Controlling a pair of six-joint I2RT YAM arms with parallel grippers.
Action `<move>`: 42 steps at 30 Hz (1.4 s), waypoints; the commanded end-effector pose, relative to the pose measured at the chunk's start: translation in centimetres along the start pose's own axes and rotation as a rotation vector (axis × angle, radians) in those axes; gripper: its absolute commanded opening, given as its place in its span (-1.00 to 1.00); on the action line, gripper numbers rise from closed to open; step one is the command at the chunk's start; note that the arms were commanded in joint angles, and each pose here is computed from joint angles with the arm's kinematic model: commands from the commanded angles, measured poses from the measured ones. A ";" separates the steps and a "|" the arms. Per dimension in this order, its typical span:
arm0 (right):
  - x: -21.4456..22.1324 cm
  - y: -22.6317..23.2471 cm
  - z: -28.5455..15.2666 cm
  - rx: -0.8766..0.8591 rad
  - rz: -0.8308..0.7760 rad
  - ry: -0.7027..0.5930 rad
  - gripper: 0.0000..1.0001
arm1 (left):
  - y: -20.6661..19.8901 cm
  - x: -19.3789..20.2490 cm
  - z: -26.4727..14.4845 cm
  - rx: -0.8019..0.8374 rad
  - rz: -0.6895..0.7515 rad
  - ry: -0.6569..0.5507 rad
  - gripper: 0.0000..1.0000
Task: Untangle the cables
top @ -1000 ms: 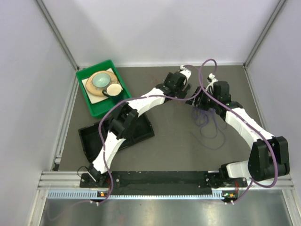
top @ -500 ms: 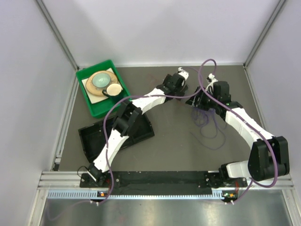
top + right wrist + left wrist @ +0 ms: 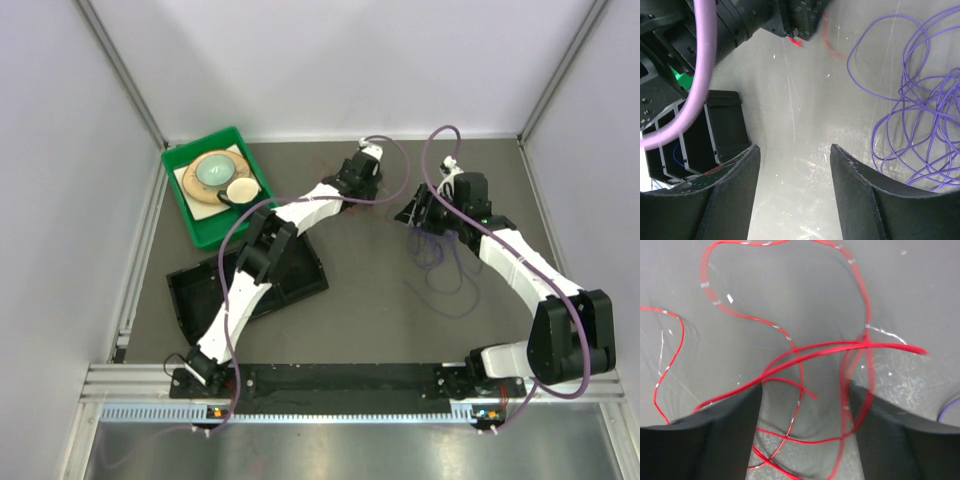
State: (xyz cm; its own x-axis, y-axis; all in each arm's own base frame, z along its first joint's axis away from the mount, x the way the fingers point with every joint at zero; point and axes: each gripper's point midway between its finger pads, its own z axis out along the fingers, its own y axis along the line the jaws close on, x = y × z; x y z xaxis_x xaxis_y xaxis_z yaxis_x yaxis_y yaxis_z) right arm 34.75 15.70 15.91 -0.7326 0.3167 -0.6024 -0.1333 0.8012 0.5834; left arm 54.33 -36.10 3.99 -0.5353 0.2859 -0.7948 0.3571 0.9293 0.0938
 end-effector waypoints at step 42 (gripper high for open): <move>-1.8 6.6 -0.8 -0.191 -0.060 -0.027 0.26 | 17.8 -23.5 -51.0 0.050 -0.324 -0.738 -1.00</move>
State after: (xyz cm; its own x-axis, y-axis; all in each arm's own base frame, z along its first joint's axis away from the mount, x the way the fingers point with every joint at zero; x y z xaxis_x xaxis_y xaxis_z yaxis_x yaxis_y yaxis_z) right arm 33.52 17.78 19.35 -0.6952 0.2894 -0.6580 -0.2449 0.7653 0.5952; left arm 36.61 -16.11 53.14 -0.0114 -0.2519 -0.9677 0.3356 0.9106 -0.2410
